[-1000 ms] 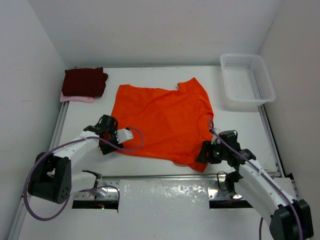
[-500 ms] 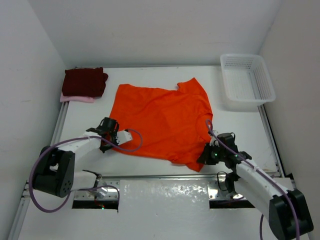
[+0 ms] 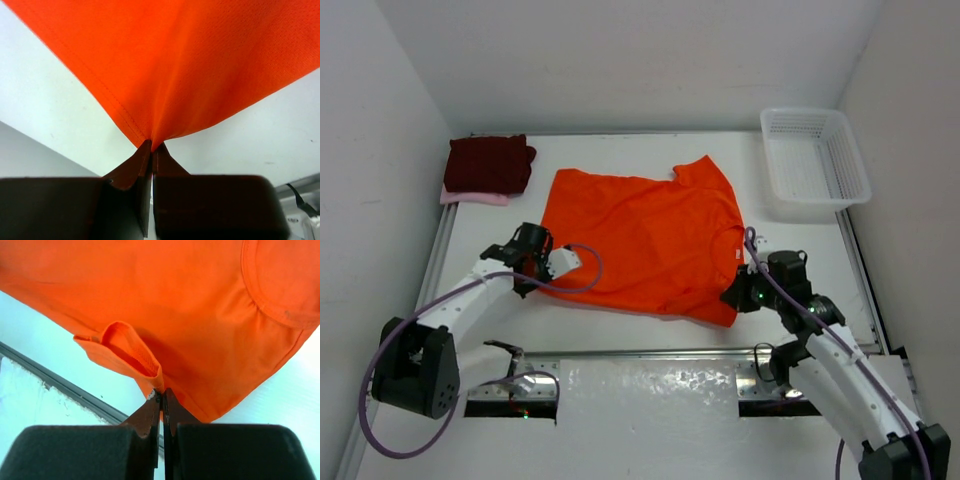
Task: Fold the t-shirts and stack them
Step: Fold the flattened tshirt in 1/3 of the way
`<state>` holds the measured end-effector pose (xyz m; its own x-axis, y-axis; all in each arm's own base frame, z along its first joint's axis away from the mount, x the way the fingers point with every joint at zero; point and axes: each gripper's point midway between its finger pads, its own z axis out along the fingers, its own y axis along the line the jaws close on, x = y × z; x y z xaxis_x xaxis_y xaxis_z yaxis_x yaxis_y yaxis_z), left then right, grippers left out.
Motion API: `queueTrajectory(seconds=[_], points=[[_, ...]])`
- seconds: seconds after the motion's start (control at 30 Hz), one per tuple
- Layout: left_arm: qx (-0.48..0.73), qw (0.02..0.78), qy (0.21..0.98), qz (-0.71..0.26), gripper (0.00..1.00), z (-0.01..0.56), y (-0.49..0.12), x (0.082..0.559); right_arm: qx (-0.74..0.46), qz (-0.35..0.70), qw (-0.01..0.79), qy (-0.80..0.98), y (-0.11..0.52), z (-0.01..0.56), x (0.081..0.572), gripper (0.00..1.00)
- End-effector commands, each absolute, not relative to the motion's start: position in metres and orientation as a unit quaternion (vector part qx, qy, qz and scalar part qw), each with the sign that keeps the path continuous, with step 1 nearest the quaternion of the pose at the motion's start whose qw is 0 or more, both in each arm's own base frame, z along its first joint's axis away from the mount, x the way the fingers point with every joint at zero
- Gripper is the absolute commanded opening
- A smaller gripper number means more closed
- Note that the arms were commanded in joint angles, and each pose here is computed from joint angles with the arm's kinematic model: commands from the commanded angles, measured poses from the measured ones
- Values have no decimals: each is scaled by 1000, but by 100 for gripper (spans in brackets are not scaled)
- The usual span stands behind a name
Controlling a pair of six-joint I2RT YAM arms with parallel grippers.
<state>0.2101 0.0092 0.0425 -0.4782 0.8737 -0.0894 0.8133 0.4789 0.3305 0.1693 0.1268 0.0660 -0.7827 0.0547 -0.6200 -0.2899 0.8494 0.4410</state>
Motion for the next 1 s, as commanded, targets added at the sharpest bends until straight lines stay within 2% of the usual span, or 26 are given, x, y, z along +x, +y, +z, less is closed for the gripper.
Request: queueTrajectory(seconds=[0.0, 0.13, 0.23, 0.47, 0.73, 0.83, 0.87, 0.93, 0.97], points=[[481, 143, 857, 117, 0, 65, 4, 219, -94, 248, 366, 892, 127, 100, 192, 0], [476, 180, 851, 130, 0, 90, -4, 257, -118, 214, 382, 891, 124, 123, 222, 0], [481, 178, 846, 144, 0, 88, -4, 277, -124, 174, 401, 891, 114, 129, 247, 0], [493, 138, 846, 152, 0, 64, -5, 311, -112, 182, 420, 882, 108, 117, 294, 0], [480, 124, 855, 155, 0, 54, -7, 350, -117, 185, 425, 878, 104, 118, 335, 0], [463, 118, 863, 163, 14, 51, -3, 362, -120, 193, 410, 883, 108, 107, 338, 0], [446, 119, 871, 166, 27, 51, 1, 366, -123, 194, 407, 884, 109, 106, 339, 0], [419, 137, 880, 174, 40, 59, 6, 384, -125, 198, 406, 883, 110, 104, 341, 0], [387, 148, 893, 173, 43, 63, 16, 391, -125, 203, 403, 883, 112, 102, 339, 0]])
